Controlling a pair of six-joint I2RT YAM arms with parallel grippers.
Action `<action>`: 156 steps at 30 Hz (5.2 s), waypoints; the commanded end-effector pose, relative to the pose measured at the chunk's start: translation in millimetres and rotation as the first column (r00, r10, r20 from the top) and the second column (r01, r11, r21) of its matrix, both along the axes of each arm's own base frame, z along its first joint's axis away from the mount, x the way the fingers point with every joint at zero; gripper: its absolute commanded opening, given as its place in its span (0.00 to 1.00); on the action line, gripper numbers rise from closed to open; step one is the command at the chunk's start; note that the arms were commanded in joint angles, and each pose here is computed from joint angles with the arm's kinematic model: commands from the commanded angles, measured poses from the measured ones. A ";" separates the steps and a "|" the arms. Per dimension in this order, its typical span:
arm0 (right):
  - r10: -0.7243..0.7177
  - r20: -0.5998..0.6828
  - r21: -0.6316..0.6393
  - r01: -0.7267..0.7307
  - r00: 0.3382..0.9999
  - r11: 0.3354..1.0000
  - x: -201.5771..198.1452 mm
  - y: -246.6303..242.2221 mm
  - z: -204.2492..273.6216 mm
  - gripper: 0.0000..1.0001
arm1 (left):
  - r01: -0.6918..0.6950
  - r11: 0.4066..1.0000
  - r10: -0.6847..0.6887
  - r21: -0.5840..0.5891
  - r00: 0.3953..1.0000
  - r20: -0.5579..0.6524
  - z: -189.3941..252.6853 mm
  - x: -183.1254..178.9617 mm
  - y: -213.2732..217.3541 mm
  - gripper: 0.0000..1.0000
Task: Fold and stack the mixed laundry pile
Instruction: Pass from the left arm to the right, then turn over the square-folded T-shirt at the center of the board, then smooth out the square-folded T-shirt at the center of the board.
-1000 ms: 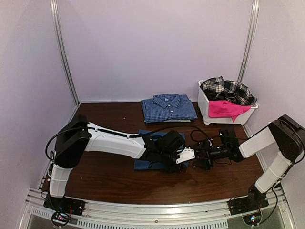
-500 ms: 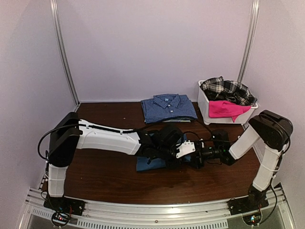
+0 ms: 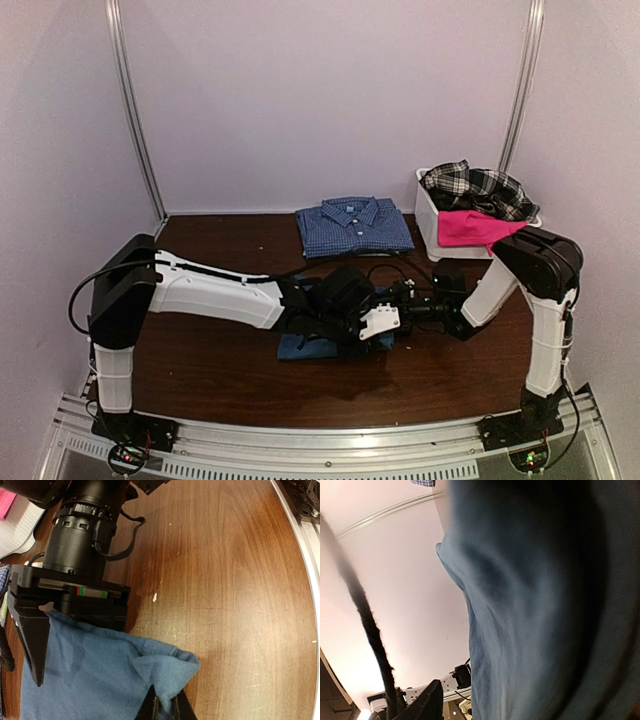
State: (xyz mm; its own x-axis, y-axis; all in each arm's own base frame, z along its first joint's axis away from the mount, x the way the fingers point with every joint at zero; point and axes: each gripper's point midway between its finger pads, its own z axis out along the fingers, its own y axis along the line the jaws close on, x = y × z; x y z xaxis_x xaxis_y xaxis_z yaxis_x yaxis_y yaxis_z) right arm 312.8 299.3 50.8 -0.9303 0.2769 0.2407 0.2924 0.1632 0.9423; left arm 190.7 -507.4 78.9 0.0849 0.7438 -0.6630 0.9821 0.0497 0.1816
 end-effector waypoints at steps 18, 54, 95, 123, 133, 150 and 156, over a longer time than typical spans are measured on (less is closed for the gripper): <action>-0.003 0.016 -0.109 0.005 1.000 0.994 27.5 -12.3 -48.8 0.02 | 0.028 0.997 -0.029 -0.071 0.999 -0.020 24.9 -13.6 12.2 0.21; 0.453 0.299 -0.891 0.076 0.840 0.448 48.5 -135.6 143.3 0.00 | -0.767 0.629 0.697 -0.126 0.629 -0.344 64.8 122.4 211.2 0.65; 0.573 0.074 -0.969 -0.078 0.816 0.236 36.4 17.5 99.8 0.00 | -0.925 0.380 0.849 -0.001 0.349 -0.397 40.8 151.6 293.3 0.64; 0.547 0.297 -0.734 -0.179 0.783 0.655 53.7 4.0 76.6 0.42 | -0.733 0.679 0.555 -0.033 0.543 -0.630 48.7 143.4 147.6 0.47; 0.534 0.239 -0.640 -0.281 0.811 0.715 20.7 22.9 18.2 0.39 | -0.737 0.656 0.620 0.164 0.401 -0.675 -31.2 140.4 125.1 0.38; 0.333 0.392 -0.449 -0.137 0.858 0.883 2.1 -13.8 122.9 0.52 | -0.601 0.799 0.558 -0.017 0.752 -0.351 33.9 129.0 158.1 0.49; 0.246 0.342 -0.449 -0.072 0.907 0.891 -20.2 -60.1 102.5 0.53 | -0.258 0.958 0.250 0.122 0.965 0.076 20.8 58.5 122.4 0.50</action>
